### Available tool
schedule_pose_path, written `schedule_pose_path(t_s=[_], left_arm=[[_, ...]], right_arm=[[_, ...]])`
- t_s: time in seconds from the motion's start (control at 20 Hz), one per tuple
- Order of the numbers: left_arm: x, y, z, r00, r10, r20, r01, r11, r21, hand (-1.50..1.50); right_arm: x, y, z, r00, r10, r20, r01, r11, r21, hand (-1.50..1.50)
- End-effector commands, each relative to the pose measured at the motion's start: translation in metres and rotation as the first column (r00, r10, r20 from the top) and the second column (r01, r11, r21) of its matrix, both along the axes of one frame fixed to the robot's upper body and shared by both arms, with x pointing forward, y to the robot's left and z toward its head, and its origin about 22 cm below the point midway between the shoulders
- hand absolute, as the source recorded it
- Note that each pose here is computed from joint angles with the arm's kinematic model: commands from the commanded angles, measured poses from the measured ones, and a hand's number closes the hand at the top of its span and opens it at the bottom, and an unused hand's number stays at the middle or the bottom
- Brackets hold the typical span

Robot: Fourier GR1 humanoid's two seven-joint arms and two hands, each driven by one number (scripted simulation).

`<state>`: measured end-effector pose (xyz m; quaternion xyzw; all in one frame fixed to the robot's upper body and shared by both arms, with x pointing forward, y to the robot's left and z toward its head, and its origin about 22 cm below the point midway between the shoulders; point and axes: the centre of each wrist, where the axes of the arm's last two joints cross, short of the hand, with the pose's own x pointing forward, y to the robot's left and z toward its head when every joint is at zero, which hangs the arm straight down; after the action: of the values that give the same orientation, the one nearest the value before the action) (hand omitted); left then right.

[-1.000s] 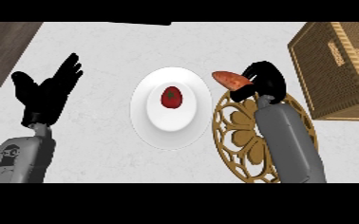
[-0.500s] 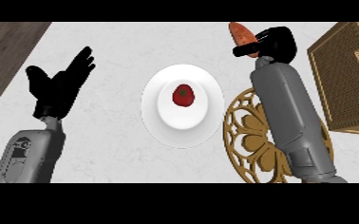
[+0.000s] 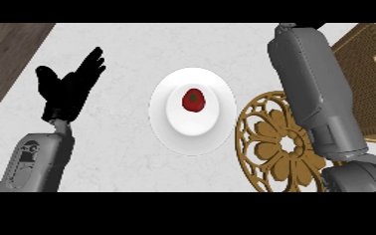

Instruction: Pick the sweet potato from the placemat and place it in the basket

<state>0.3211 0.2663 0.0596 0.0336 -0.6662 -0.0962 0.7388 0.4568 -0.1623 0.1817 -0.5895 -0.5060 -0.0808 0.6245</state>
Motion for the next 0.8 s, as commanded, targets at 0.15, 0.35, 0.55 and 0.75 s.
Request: schedule_pose_path(t_s=[0.15, 0.35, 0.55, 0.75], left_arm=[[0.0, 0.0, -0.006, 1.0, 0.016, -0.007, -0.016, 1.0, 0.004, 0.0], [0.008, -0.004, 0.006, 0.999, 0.036, 0.0, -0.036, 0.999, 0.013, 0.0], [0.004, 0.008, 0.003, 1.0, 0.03, -0.006, -0.03, 1.0, -0.001, 0.0], [0.003, 0.005, 0.004, 0.999, 0.033, -0.001, -0.033, 0.999, 0.014, 0.0]], right_arm=[[0.016, -0.006, 0.047, 0.978, -0.194, 0.072, 0.194, 0.981, 0.004, 1.5], [0.021, -0.017, 0.068, 0.965, -0.254, 0.067, 0.258, 0.965, -0.056, 1.5], [0.023, -0.031, 0.095, 0.941, -0.326, 0.086, 0.331, 0.942, -0.049, 1.5], [0.022, -0.062, 0.108, 0.913, -0.389, 0.123, 0.4, 0.913, -0.077, 1.5]])
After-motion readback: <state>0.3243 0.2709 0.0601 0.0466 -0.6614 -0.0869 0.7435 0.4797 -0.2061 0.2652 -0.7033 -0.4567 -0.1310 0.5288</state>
